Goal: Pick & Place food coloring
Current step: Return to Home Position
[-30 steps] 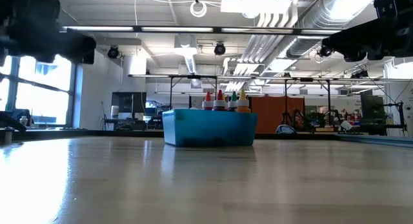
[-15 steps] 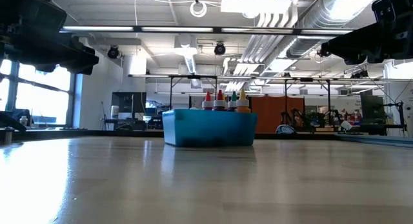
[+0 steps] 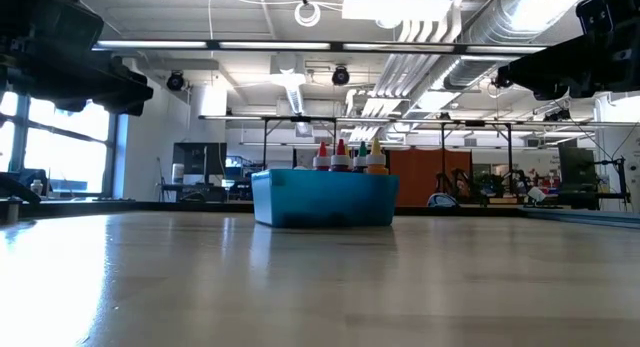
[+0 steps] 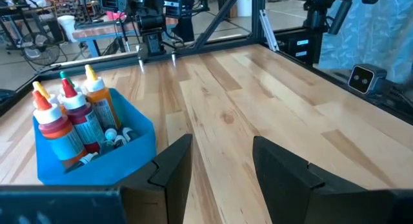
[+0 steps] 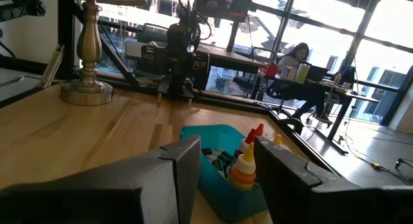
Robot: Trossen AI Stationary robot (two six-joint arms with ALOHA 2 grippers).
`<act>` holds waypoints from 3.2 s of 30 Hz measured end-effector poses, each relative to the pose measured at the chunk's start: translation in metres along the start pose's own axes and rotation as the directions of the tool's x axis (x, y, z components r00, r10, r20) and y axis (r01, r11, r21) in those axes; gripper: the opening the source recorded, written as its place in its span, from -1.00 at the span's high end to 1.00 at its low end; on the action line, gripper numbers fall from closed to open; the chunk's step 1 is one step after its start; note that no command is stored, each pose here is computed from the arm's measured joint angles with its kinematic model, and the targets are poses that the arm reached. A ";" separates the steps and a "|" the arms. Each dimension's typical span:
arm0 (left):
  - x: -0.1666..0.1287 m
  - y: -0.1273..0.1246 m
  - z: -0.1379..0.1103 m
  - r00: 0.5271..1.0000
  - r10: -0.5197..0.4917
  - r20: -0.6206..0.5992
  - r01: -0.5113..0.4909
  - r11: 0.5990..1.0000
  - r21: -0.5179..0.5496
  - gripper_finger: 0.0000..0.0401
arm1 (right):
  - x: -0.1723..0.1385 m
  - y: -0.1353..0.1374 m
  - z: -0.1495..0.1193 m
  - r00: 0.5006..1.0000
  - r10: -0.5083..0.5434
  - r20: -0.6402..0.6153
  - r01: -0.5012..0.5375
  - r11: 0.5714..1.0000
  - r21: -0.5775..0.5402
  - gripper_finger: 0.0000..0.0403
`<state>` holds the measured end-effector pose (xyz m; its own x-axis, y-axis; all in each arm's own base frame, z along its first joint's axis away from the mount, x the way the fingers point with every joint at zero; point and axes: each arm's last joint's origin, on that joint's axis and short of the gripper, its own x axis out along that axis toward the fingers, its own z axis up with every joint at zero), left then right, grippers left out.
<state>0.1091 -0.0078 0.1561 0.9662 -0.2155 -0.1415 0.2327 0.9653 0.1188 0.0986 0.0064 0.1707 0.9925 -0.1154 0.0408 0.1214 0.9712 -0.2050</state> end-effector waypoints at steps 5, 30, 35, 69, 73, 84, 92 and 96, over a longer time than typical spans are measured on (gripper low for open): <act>0.000 0.000 0.000 1.000 0.001 -0.003 -0.001 1.000 -0.001 0.21 | 0.000 0.000 0.000 1.000 0.000 0.000 0.000 1.000 0.000 0.32; -0.005 -0.002 0.006 0.997 0.007 0.073 -0.008 1.000 0.019 0.21 | 0.000 0.000 0.000 1.000 -0.001 -0.001 0.001 1.000 0.000 0.32; -0.011 -0.002 0.012 0.989 0.023 0.147 -0.027 0.999 0.030 0.21 | 0.000 0.000 0.000 1.000 -0.001 0.000 0.001 1.000 0.000 0.32; -0.014 -0.002 0.015 0.980 0.032 0.194 -0.040 0.999 0.035 0.21 | 0.000 0.000 0.000 1.000 -0.001 -0.001 0.001 1.000 0.000 0.32; -0.014 -0.002 0.015 0.980 0.032 0.194 -0.040 0.999 0.035 0.21 | 0.000 0.000 0.000 1.000 -0.001 -0.001 0.001 1.000 0.000 0.32; -0.014 -0.002 0.015 0.980 0.033 0.194 -0.041 0.999 0.035 0.21 | 0.000 0.000 0.000 1.000 -0.001 -0.001 0.001 1.000 0.000 0.32; -0.014 -0.002 0.015 0.980 0.033 0.194 -0.040 0.999 0.035 0.21 | 0.000 0.000 0.000 1.000 -0.001 -0.001 0.001 1.000 0.000 0.32; -0.014 -0.002 0.015 0.980 0.033 0.194 -0.040 0.999 0.035 0.21 | 0.000 0.000 0.000 1.000 -0.001 -0.001 0.001 1.000 0.000 0.32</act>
<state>0.0964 -0.0092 0.1727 0.9764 -0.2086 0.0562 0.1975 0.9673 0.1589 0.0986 0.0064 0.1704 0.9924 -0.1162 0.0401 0.1220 0.9711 -0.2052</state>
